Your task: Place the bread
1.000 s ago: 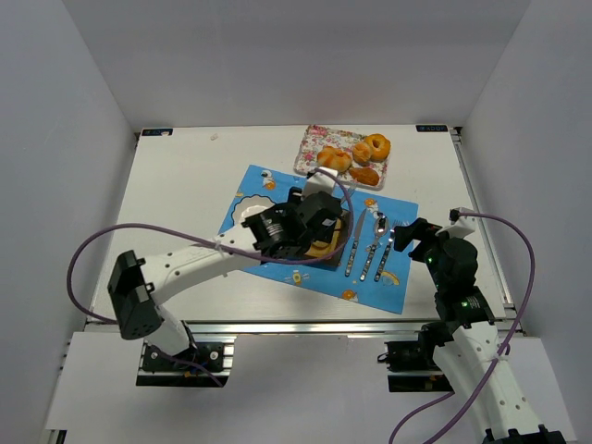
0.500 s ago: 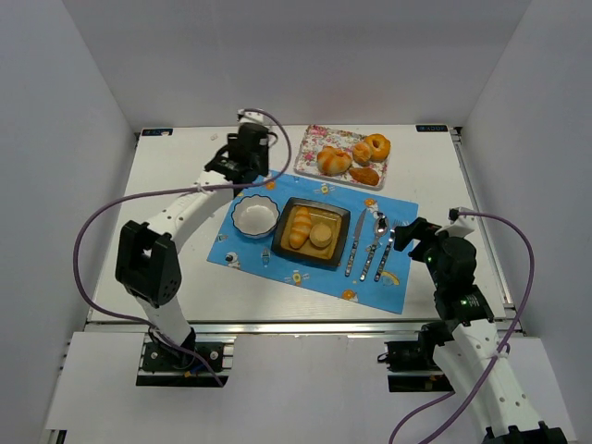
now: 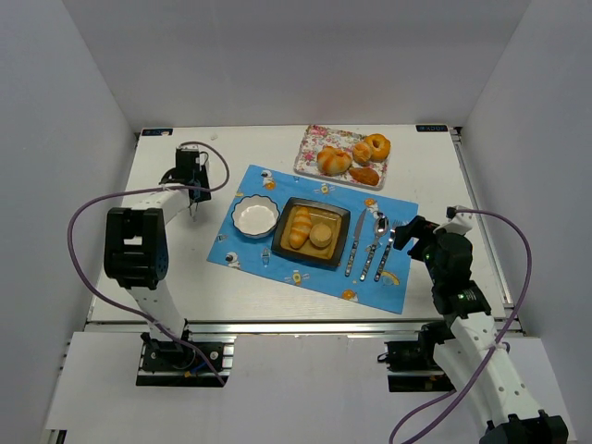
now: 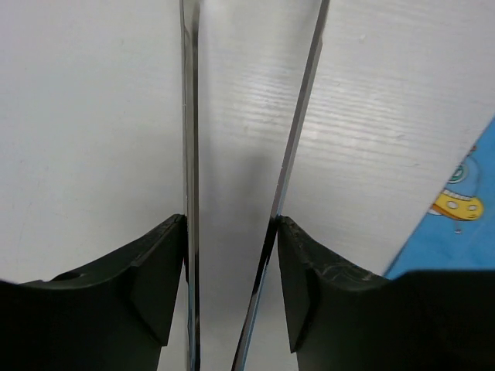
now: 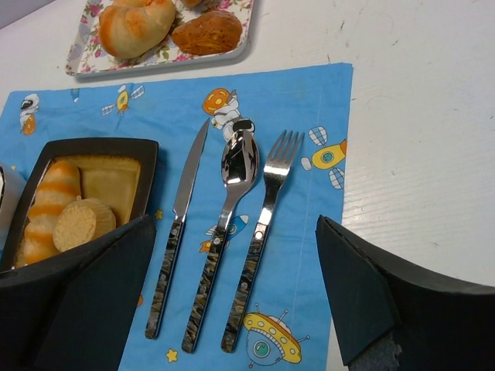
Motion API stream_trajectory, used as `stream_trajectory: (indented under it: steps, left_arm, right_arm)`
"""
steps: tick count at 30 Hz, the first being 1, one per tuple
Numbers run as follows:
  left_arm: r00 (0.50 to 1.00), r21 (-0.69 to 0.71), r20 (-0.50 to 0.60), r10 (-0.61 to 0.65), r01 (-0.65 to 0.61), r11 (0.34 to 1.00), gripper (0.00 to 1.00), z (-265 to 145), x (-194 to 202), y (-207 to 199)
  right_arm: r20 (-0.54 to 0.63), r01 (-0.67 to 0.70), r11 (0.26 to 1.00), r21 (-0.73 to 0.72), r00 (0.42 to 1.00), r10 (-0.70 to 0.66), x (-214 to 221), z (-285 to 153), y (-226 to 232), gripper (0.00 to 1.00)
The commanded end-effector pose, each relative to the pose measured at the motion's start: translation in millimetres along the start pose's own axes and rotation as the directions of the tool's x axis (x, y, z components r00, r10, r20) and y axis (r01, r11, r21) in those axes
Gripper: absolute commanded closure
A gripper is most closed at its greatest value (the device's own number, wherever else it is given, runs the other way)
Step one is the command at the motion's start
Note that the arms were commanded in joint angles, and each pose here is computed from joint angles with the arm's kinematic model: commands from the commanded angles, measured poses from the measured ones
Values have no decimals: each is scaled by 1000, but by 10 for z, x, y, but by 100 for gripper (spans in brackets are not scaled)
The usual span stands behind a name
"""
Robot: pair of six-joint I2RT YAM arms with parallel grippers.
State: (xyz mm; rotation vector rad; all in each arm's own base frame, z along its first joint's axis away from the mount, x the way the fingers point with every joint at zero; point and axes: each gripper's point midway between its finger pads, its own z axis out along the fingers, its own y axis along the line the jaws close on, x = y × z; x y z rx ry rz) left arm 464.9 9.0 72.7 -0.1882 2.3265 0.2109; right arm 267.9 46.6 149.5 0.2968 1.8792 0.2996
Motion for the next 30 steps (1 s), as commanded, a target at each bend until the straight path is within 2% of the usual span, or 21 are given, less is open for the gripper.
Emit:
stream_trajectory:
  steps: [1, 3, 5, 7, 10, 12, 15, 18, 21, 22, 23, 24, 25, 27, 30]
  left_arm:
    - [999, 54, 23, -25, 23, 998, 41, -25, -14, -137]
    - [1000, 36, 7, -29, 29, 999, 38, -17, 40, -96]
    - [997, 2, -32, -64, 64, 998, 27, -19, 116, -18]
    - [995, -1, -63, -82, 83, 997, 22, -43, 187, 3]
    - [992, -55, -62, -113, 109, 992, 2, -130, 143, 103]
    - [990, -76, -63, -127, 123, 990, 2, -235, 111, 155]
    - [975, -114, -37, -218, 213, 970, 2, -543, -38, 246]
    - [945, -122, 17, -326, 325, 938, 2, -1011, -164, 348]
    - [874, -88, 84, -479, 486, 870, 2, -1519, -134, 435]
    - [855, -83, 66, -514, 519, 851, 2, -1551, 68, 431]
    - [850, -21, 48, -525, 526, 850, 2, -1625, 136, 344]
    - [835, 55, 88, -544, 541, 839, 2, -1816, 91, 325]
    - [841, 126, 66, -538, 527, 840, 2, -1796, 220, 213]
    - [841, 205, 108, -531, 503, 839, 2, -1949, 182, 178]
    - [846, 177, 108, -523, 501, 847, 2, -2013, 235, 241]
  right_arm:
    - [51, 2, 1000, -10, 999, -2, -139, 28, 45, 11]
    - [43, 3, 1000, -5, 999, -2, -133, 27, 38, 11]
    - [40, -1, 1000, -6, 999, 1, -132, 26, 43, 11]
    - [42, -8, 1000, 0, 999, 8, -143, 19, 36, 11]
    - [36, -8, 1000, 4, 999, 8, -158, -5, 40, 11]
    - [41, -14, 1000, 7, 999, 13, -185, -23, 40, 11]
    - [47, -25, 999, 24, 999, 24, -210, -37, 18, 11]
    - [45, -38, 998, 55, 998, 36, -224, -56, -24, 11]
    - [47, -49, 997, 66, 998, 46, -224, -66, -43, 11]
    - [47, -51, 997, 66, 998, 48, -224, -66, -42, 11]
    - [52, -58, 996, 63, 997, 55, -234, -69, -36, 11]
    - [45, -58, 997, 60, 997, 55, -212, -68, -31, 11]
    - [49, -51, 997, 49, 998, 49, -223, -69, -15, 11]
    - [48, -50, 998, 44, 998, 48, -220, -75, -10, 11]
    - [57, -52, 998, 31, 997, 50, -242, -101, 11, 10]
